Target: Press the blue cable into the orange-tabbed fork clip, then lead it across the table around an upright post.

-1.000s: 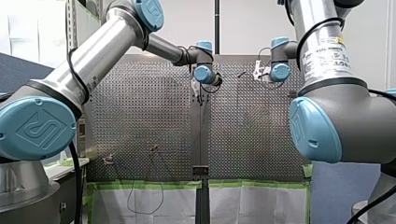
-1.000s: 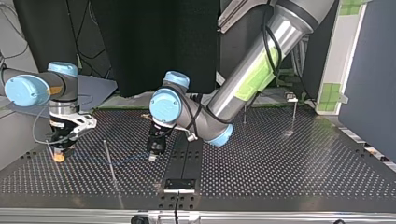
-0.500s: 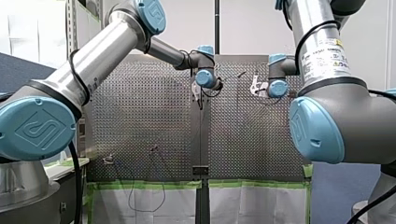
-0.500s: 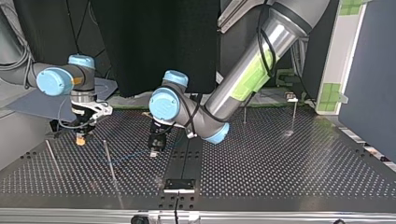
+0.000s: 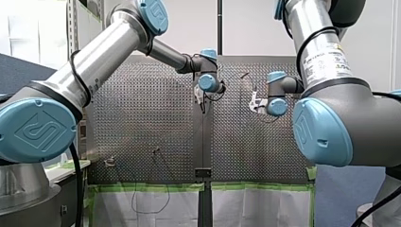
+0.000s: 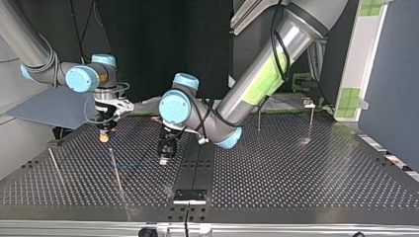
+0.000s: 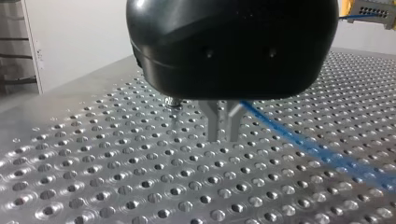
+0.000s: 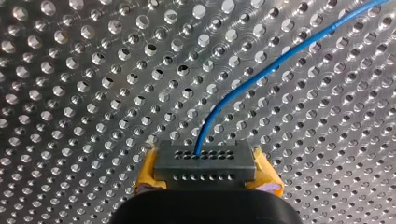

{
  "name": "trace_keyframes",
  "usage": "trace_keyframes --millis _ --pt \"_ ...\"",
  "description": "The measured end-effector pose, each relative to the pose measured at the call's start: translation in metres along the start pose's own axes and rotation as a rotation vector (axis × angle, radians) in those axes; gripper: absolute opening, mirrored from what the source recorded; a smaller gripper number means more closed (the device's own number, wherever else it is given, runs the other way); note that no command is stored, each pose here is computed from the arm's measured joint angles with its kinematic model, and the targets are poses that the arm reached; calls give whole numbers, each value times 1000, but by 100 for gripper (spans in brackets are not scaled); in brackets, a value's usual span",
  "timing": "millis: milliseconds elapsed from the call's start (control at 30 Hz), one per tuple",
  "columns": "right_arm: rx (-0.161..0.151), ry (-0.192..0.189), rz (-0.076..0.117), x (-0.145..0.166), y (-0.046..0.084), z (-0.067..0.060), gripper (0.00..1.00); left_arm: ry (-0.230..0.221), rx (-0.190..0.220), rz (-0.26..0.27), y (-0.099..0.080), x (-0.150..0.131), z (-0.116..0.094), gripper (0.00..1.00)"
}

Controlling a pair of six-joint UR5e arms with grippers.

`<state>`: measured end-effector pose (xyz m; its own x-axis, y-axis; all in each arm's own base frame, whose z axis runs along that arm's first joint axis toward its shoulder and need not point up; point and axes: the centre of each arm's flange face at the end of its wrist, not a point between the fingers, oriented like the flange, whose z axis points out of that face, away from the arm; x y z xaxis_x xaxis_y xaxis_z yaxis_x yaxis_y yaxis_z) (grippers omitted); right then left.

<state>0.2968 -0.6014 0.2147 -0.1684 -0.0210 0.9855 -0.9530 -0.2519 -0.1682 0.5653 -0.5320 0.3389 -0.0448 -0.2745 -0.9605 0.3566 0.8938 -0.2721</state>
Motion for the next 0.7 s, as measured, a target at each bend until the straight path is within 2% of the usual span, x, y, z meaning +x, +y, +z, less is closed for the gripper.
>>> trace_keyframes --millis 33,67,100,267,367,433,467,533,567,600,700 --pt "-2 4 -2 -1 1 1 0 -2 1 2 0 0 0 24" --pt "-3 7 -3 -2 2 1 0 -3 1 3 0 0 0 24" --pt "-5 8 -5 -2 3 2 0 -4 2 4 -1 0 0 54" --pt "-22 -15 -22 -22 10 4 0 -2 27 7 -6 0 -1 54" --pt "-29 -34 -28 -36 13 4 0 3 33 9 -7 1 -2 60" --pt "-32 -42 -30 -44 15 5 0 5 36 8 -8 1 -2 80" --pt "-34 -46 -30 -48 16 5 0 5 38 7 -8 1 -2 80" --pt "-39 -53 -32 -55 19 5 0 6 39 5 -8 1 -2 91" --pt "-40 -57 -33 -58 19 5 0 6 39 4 -8 1 -2 91" --pt "-43 -60 -34 -61 20 5 0 6 38 3 -8 1 -2 100" --pt "-49 -65 -36 -70 24 6 0 6 35 4 -7 1 -2 100"
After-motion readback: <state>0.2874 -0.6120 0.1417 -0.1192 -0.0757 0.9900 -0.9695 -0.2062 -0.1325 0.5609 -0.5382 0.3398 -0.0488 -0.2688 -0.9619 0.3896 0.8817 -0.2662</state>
